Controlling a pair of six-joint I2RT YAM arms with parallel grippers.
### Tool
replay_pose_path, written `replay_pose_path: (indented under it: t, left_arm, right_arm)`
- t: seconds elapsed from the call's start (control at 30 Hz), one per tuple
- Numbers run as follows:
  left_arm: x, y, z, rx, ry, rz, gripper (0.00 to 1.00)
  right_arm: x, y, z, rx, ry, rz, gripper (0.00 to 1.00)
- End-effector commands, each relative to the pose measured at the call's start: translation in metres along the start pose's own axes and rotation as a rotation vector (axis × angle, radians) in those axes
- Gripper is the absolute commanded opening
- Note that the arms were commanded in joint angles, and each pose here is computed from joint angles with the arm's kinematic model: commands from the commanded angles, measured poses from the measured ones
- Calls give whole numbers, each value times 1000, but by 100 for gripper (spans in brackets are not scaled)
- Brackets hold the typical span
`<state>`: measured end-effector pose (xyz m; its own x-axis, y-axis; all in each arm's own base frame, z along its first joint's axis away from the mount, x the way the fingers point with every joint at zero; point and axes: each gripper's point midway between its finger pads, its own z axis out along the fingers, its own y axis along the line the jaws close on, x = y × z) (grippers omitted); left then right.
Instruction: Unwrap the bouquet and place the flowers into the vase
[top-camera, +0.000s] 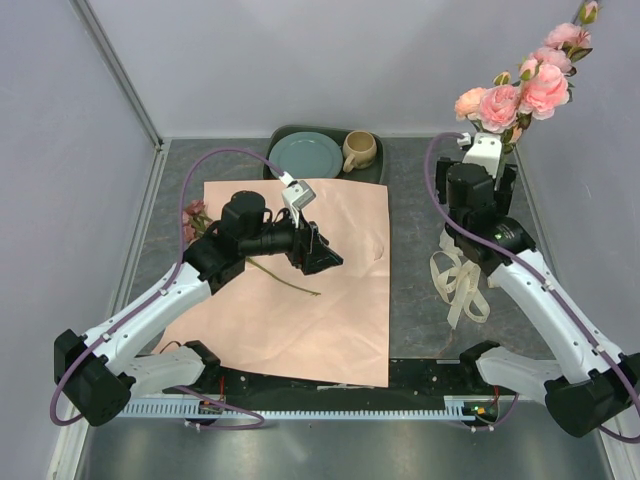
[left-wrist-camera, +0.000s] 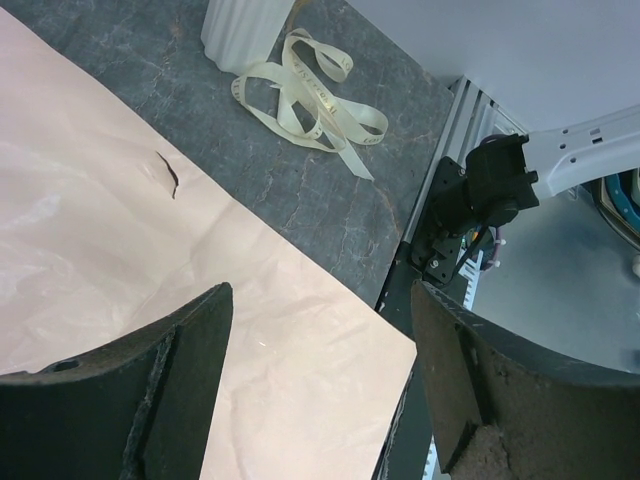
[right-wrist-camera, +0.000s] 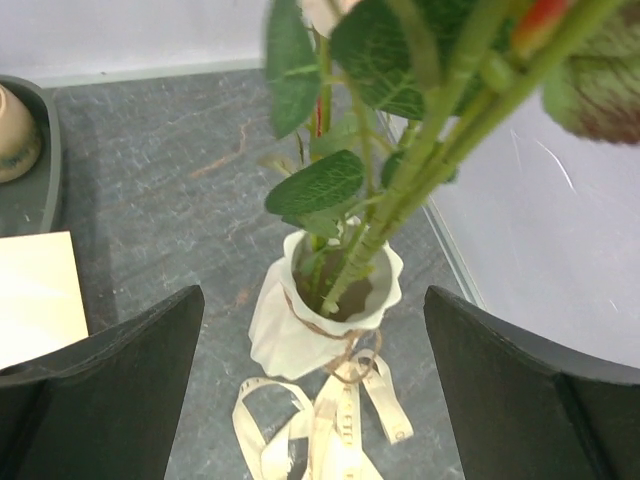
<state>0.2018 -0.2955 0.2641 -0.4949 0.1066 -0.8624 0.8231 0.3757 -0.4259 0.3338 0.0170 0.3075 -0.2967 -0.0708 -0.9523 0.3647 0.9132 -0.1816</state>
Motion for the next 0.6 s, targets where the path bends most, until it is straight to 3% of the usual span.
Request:
replay_pose_path:
  t: [0.0, 0.27, 0.4, 0.57]
  left_arm:
    - [-12, -2, 0, 3, -33, -10, 79]
    - [-10, 18, 0, -98, -24, -38, 80]
    - [-4, 41, -2, -202, 2, -85, 77]
    - [-7, 75, -12, -316, -24, -171, 74]
  right_arm:
    - [1, -19, -17, 29, 68, 21, 98]
    - [13, -39, -45, -3, 118, 77, 98]
    - [27, -19, -59, -160, 165, 112, 98]
    - [62, 40, -84, -513, 279, 126, 98]
